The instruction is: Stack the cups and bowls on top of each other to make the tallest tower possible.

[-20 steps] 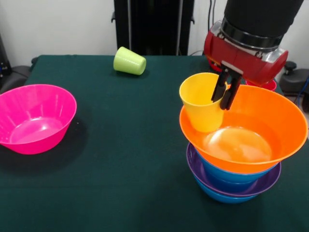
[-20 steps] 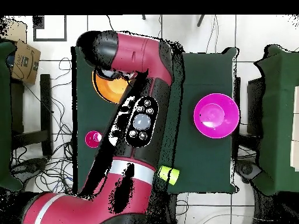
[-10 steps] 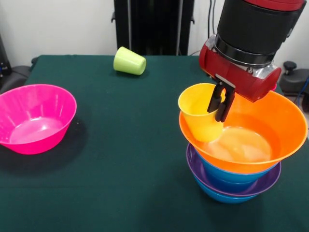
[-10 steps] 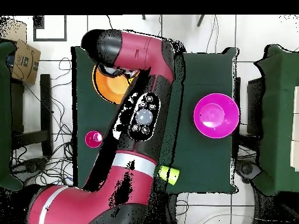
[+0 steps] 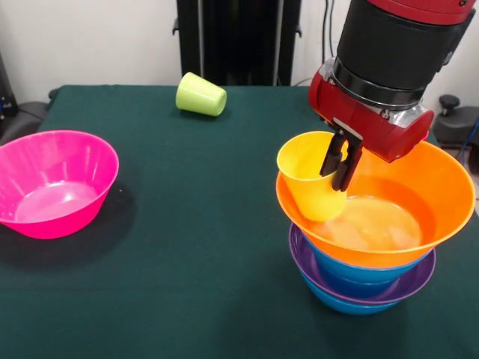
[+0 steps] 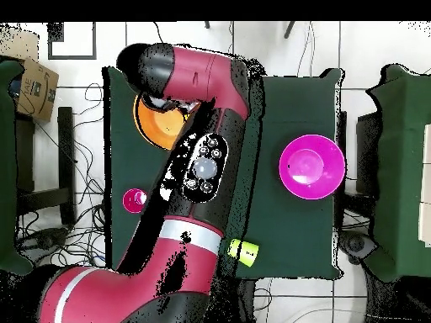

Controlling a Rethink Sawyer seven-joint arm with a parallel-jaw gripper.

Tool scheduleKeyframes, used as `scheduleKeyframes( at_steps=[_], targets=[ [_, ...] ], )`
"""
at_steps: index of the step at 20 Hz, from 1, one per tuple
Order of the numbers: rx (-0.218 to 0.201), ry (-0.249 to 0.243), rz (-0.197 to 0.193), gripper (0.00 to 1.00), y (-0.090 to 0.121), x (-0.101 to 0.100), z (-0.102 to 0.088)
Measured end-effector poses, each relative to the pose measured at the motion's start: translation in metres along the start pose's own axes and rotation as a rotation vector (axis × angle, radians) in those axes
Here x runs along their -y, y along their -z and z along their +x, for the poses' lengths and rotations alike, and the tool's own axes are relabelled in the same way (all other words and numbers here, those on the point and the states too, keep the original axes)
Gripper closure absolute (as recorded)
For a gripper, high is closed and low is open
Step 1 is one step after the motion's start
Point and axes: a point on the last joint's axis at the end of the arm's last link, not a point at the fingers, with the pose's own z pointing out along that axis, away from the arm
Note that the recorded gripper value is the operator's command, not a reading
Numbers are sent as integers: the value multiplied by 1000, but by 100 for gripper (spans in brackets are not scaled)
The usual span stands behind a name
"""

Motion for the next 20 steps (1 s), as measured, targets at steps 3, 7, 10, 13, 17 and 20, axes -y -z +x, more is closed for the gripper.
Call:
scheduleKeyframes(
  at_steps=[3, 7, 10, 13, 17, 20],
  targets=[
    [2, -4, 6, 100, -2, 0, 2],
    [3, -3, 13, 100, -5, -1, 5],
    [3, 0, 17, 100, -8, -1, 6],
    [4, 4, 22, 0, -11, -2, 9],
    [5, 5, 26, 0, -12, -2, 9],
    [7, 5, 29, 0, -13, -1, 9]
  ],
)
